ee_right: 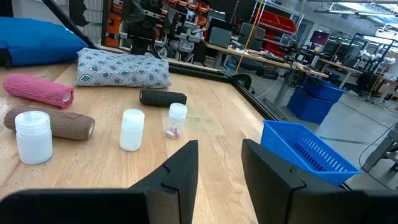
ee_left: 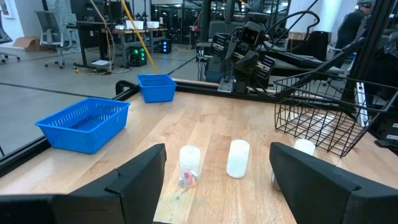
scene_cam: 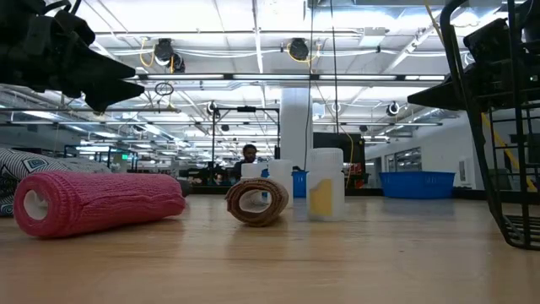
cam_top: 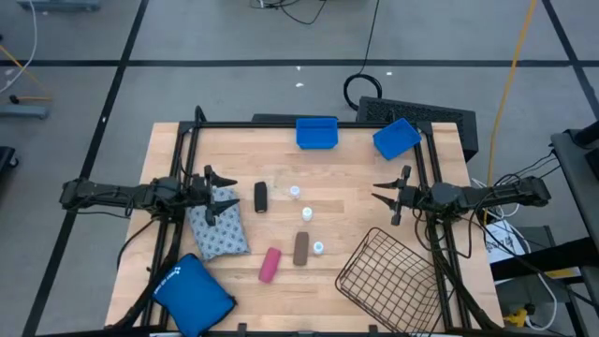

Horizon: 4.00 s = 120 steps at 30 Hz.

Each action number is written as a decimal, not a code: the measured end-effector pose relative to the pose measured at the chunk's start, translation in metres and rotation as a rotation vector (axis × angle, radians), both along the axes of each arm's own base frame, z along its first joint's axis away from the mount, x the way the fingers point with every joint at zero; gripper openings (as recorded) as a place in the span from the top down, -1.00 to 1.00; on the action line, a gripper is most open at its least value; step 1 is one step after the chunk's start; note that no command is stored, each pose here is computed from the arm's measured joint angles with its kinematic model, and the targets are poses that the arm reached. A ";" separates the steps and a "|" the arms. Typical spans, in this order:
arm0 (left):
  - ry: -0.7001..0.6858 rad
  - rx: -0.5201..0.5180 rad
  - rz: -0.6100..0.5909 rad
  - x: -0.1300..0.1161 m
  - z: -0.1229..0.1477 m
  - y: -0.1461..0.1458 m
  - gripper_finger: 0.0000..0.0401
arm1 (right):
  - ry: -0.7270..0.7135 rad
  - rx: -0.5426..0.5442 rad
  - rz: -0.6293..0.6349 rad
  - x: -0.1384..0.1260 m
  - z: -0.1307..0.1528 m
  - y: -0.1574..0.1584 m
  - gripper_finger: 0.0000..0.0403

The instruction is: Pick & Place Medicine items

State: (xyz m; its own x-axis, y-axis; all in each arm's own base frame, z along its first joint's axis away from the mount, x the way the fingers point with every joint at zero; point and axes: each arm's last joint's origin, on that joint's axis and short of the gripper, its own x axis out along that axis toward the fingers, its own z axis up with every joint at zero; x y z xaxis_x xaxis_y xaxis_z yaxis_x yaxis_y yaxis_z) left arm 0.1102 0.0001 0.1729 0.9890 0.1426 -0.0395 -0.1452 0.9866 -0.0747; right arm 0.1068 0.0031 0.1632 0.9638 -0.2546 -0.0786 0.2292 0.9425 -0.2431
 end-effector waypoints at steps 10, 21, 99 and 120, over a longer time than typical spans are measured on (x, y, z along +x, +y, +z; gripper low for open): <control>0.000 0.000 0.000 0.000 0.000 0.000 -0.47 | 0.000 0.000 0.000 0.000 0.000 0.000 0.42; 0.000 0.000 0.000 0.000 0.000 0.000 -0.47 | 0.000 0.000 0.001 0.000 0.000 0.000 0.42; 0.401 -0.609 0.461 0.076 0.025 0.002 -0.47 | 0.000 0.000 0.000 0.000 0.000 0.000 0.42; 0.688 -0.909 0.702 0.154 -0.027 -0.005 -0.47 | 0.000 0.000 -0.001 0.000 0.000 0.000 0.42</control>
